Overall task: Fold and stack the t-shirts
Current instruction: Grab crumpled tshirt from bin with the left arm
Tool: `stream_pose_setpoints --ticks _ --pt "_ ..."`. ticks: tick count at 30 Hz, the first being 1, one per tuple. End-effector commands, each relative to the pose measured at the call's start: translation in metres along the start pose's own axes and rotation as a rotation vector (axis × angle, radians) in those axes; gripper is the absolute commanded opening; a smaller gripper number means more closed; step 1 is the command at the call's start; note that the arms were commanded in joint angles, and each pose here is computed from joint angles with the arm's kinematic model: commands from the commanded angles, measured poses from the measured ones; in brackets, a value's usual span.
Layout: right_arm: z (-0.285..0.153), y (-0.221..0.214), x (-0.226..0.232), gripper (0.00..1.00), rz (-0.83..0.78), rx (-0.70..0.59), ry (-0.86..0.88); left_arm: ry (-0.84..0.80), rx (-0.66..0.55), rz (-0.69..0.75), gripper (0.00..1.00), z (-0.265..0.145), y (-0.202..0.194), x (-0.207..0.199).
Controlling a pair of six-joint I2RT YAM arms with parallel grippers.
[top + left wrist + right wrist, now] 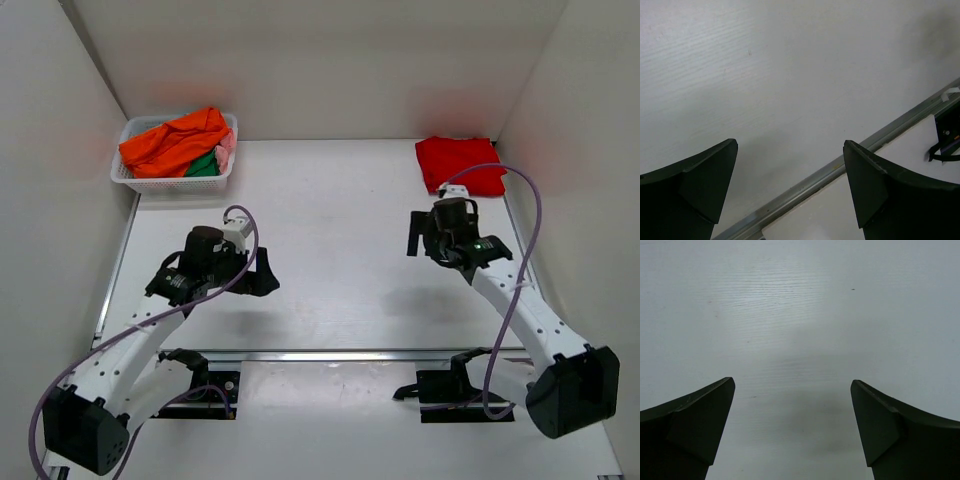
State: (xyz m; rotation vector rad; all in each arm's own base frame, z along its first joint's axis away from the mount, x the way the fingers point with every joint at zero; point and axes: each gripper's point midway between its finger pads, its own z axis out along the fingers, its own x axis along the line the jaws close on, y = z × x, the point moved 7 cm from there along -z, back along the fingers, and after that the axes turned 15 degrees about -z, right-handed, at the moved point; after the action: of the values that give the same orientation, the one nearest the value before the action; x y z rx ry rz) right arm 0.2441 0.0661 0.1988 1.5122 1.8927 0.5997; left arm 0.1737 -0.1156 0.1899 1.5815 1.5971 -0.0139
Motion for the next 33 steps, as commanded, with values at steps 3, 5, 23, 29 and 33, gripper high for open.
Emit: stream_pose_setpoints --ticks 3,5,23,29,33 --pt "-0.003 -0.009 -0.015 0.99 0.070 -0.039 0.010 -0.041 0.037 -0.045 0.99 -0.002 0.000 0.001" --pt "-0.002 -0.013 -0.017 0.99 0.082 -0.032 0.024 -0.131 -0.016 -0.010 0.99 -0.004 0.003 -0.011" --pt "0.011 0.005 -0.012 0.99 -0.025 -0.020 0.094 0.409 -0.727 -0.163 0.85 -0.005 0.338 0.075" --pt "0.028 0.009 -0.005 0.99 -0.065 -0.018 0.120 0.469 -0.753 -0.262 0.79 0.040 0.382 0.147" --pt "0.039 0.008 0.005 1.00 -0.069 -0.001 0.152 0.526 -0.779 -0.299 0.80 0.078 0.401 0.191"
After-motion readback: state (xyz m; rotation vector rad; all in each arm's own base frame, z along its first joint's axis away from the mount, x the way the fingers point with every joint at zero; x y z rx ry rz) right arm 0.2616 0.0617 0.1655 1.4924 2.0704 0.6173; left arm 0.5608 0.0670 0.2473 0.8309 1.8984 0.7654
